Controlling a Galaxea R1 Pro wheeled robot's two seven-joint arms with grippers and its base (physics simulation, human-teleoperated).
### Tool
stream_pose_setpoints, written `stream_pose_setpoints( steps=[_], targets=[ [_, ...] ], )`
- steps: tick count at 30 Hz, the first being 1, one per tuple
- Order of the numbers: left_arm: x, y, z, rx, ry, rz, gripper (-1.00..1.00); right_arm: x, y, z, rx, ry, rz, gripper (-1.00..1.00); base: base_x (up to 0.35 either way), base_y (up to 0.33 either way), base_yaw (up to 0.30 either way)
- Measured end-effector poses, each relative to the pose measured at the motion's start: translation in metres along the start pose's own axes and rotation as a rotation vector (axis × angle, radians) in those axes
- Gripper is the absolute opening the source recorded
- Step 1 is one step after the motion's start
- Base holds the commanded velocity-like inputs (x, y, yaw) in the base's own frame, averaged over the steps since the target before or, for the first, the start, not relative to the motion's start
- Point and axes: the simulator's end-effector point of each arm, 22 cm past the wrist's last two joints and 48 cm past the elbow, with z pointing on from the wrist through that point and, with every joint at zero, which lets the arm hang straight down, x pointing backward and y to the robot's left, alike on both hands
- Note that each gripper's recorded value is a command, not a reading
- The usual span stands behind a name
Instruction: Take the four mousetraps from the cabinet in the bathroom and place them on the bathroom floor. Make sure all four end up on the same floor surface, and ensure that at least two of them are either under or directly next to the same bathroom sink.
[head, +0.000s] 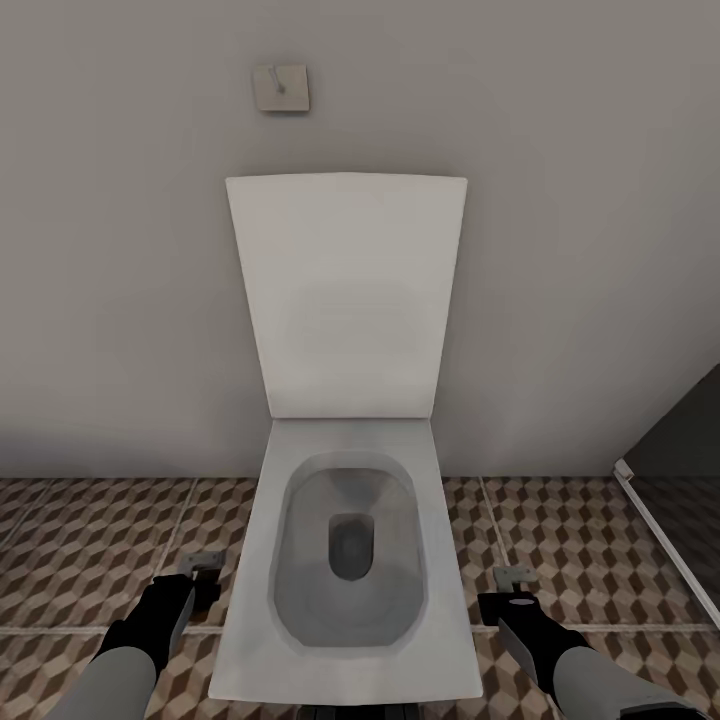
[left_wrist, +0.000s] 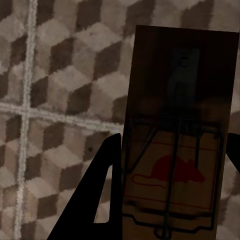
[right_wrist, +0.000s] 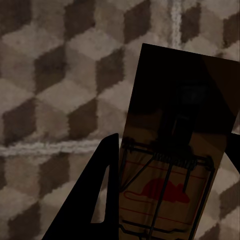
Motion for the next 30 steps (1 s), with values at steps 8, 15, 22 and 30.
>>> stream_pose_setpoints(
  steps=[8,15,22,30],
  targets=[
    [-0.001,-0.001,0.000,0.002,-0.002,-0.002,-1.00,0.000,0.000,0.000,0.004,0.000,0.000,-1.00,0.000,0.000,0.000],
    [0.006,-0.006,0.005,0.006,0.010,0.003,-1.00,0.008,0.001,0.005,0.002,0.016,-0.004,-1.00,0.000,0.000,0.000],
    [0.019,-0.009,0.015,0.007,0.038,0.012,-1.00,0.022,0.004,0.013,-0.001,0.044,-0.010,-1.00,0.000,0.000,0.000],
    [0.034,-0.011,0.027,0.005,0.069,0.021,-1.00,0.038,0.006,0.022,-0.002,0.076,-0.016,-1.00,0.000,0.000,0.000]
  ],
)
